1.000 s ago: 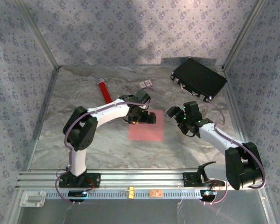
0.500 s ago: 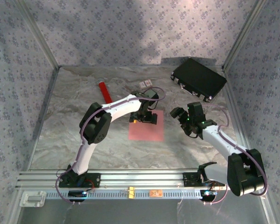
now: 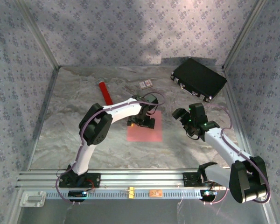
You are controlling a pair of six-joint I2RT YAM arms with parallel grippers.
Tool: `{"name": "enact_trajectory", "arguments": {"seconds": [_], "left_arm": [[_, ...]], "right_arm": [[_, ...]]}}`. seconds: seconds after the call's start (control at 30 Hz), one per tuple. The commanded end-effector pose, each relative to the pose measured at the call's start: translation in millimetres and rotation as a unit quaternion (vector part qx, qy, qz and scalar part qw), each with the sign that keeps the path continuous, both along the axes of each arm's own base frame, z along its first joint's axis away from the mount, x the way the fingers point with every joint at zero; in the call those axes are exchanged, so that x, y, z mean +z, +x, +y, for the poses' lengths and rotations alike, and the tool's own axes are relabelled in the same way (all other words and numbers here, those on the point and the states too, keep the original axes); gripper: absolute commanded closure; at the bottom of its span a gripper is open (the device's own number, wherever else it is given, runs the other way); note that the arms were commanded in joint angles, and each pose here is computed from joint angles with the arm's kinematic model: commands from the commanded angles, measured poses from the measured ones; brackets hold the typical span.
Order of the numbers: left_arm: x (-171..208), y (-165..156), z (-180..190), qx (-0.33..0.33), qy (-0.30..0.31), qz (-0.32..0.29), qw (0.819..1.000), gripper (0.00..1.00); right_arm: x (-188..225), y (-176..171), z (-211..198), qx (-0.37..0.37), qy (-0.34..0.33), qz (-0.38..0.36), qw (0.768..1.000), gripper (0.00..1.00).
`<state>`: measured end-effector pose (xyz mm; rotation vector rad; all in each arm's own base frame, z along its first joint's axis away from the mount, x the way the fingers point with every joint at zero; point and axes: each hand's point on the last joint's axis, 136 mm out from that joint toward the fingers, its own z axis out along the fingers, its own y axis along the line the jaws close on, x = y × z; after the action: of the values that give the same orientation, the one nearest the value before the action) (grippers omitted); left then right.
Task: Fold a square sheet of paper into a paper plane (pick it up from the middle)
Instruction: Move the square sheet of paper to the center of the table.
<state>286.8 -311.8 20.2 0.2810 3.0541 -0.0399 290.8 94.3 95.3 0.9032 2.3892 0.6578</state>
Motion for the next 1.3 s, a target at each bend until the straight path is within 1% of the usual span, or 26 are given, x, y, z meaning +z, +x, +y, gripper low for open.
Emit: {"name": "enact_trajectory", "arguments": {"seconds": [0.0,0.1,0.2,0.3,0.4,0.47,0.5,0.57,0.63,0.7,0.83,0.97,1.13,1.27], "left_arm": [[-13.5,-17.1,29.8,-0.008,0.050,0.019,0.999,0.00],[-13.6,-19.9,37.6,-0.017,0.051,0.016,0.998,0.00],[-4.9,-15.2,42.1,-0.022,0.052,-0.009,0.998,0.00],[12.2,-6.5,35.0,-0.023,0.025,-0.040,0.999,0.00],[30.8,5.3,31.9,-0.005,0.006,-0.078,0.997,0.00],[39.3,11.0,31.2,0.014,-0.010,-0.091,0.996,0.00],[41.4,12.8,30.4,0.022,-0.020,-0.092,0.995,0.00],[43.8,13.6,26.3,0.031,-0.043,-0.088,0.995,0.00],[43.7,13.5,22.1,0.042,-0.064,-0.078,0.994,0.01],[42.9,12.8,20.1,0.052,-0.067,-0.070,0.994,0.04],[39.0,11.0,18.5,0.085,-0.052,-0.057,0.993,0.05],[35.4,9.8,15.7,0.079,-0.012,-0.049,0.996,0.06],[25.4,8.4,9.6,0.086,0.004,-0.030,0.996,0.07],[21.7,7.0,9.1,0.087,0.004,-0.025,0.996,0.07]], "right_arm": [[4.7,-1.2,-8.0,-0.002,-0.025,-0.003,1.000,0.01],[8.2,-0.2,-9.0,-0.001,-0.033,-0.009,0.999,0.01],[13.7,2.2,-9.4,0.001,-0.043,-0.021,0.999,0.01],[23.6,9.2,-1.6,0.035,-0.043,-0.054,0.997,0.02],[23.5,9.9,-5.4,0.032,-0.047,-0.053,0.997,0.03],[22.4,8.9,-12.2,0.014,-0.051,-0.044,0.998,0.03],[22.4,8.2,-11.9,0.018,-0.048,-0.042,0.998,0.03],[26.2,10.8,-6.4,0.057,-0.034,-0.055,0.996,0.01],[25.5,10.2,-4.9,0.067,-0.023,-0.050,0.996,0.01],[23.9,9.7,-3.2,0.079,-0.023,-0.043,0.996,0.01],[23.2,10.2,4.3,0.106,-0.019,-0.038,0.994,0.01],[21.4,11.6,10.4,0.119,-0.012,-0.032,0.992,0.01],[17.5,13.0,21.7,0.145,-0.013,-0.016,0.989,0.01],[17.0,13.5,31.4,0.165,-0.018,-0.011,0.986,0.01]]}}
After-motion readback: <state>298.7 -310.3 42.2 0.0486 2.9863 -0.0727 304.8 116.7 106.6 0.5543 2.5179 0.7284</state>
